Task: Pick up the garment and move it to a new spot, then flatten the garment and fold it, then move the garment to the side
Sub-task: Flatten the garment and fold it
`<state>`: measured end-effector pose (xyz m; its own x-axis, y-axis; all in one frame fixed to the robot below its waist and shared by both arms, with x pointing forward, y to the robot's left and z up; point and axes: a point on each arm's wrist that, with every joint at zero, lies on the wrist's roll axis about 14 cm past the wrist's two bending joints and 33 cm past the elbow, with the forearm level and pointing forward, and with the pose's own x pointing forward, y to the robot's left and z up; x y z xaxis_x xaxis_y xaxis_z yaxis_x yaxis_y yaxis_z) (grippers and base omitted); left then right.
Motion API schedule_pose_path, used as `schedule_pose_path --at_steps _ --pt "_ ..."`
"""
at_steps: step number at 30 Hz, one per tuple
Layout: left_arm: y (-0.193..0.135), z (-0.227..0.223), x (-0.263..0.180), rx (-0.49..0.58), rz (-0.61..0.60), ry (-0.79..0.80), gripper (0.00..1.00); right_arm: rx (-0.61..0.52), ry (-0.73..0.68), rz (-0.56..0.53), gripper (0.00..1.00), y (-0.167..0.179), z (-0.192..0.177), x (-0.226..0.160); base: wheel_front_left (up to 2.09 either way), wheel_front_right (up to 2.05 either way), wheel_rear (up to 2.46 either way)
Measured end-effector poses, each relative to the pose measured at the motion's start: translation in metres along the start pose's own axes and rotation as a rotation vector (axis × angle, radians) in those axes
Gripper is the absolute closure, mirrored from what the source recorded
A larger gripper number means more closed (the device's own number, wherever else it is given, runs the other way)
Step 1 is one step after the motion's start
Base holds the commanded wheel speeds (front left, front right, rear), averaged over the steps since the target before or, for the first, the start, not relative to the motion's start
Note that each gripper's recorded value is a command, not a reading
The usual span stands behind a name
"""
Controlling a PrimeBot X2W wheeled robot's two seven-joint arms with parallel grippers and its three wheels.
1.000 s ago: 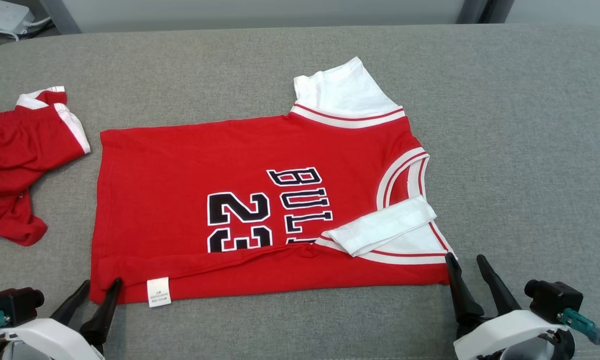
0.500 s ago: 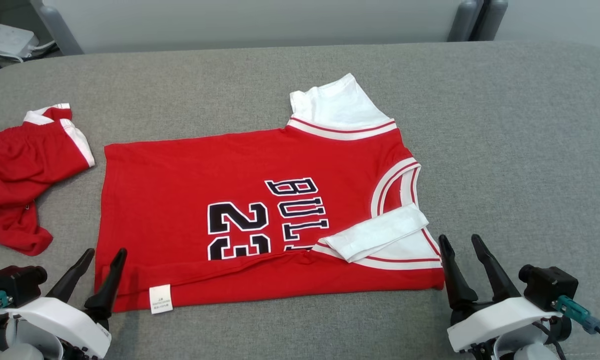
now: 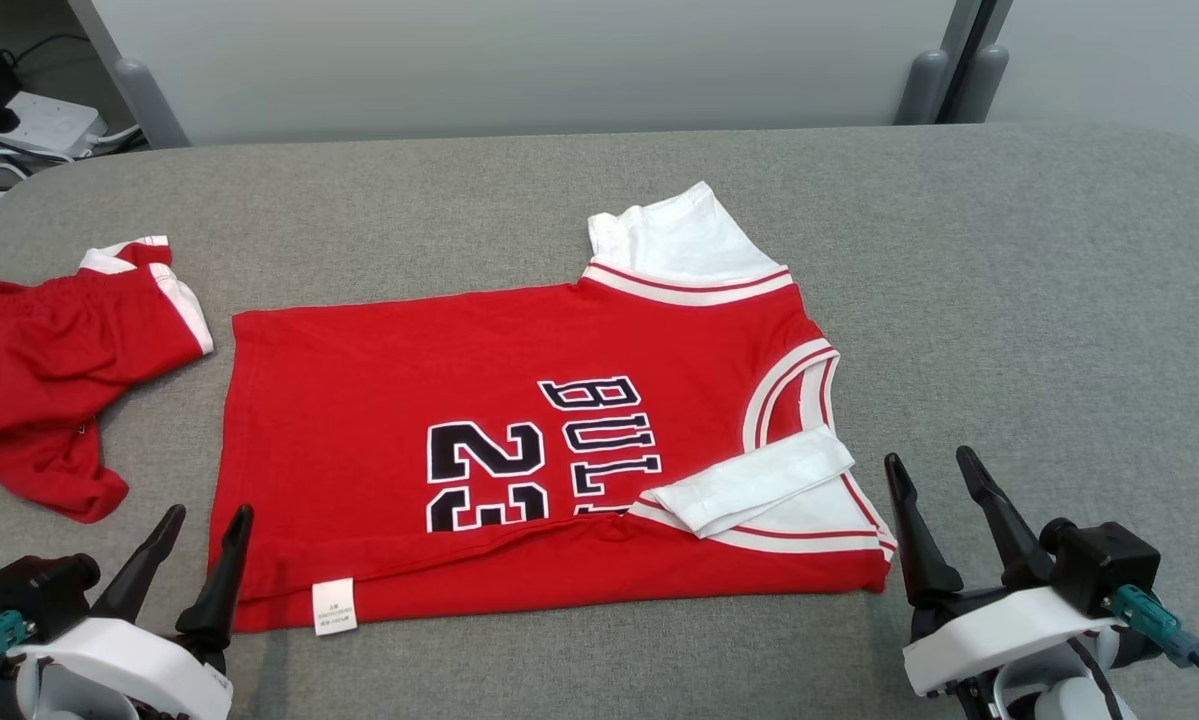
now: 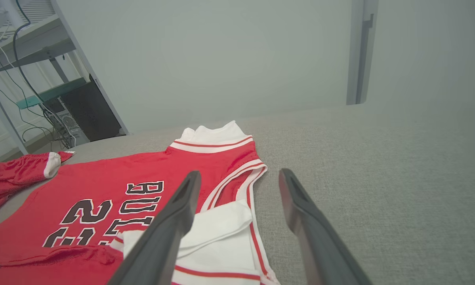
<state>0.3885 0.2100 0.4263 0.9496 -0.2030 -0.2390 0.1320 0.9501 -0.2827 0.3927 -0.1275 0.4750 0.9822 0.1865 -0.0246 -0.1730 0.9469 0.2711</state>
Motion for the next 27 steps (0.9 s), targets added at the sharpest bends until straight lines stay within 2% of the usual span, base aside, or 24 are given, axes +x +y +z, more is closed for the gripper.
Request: schedule_pose_path --at_steps 8,17,27 --pt "0.003 -0.003 -0.004 0.002 0.027 -0.015 0.0 -0.049 -0.013 0.005 0.0 -0.001 0.003 0.002 0.0 0.0 0.0" --pt "0.006 -0.011 0.003 0.026 0.008 0.024 0.0 -0.039 0.022 -0.001 0.0 -0.005 -0.012 0.007 0.0 0.0 0.0" --pt "0.019 0.017 0.067 0.114 -0.06 0.032 0.0 -0.021 0.049 0.017 0.0 -0.004 -0.028 0.024 0.0 0.0 0.0"
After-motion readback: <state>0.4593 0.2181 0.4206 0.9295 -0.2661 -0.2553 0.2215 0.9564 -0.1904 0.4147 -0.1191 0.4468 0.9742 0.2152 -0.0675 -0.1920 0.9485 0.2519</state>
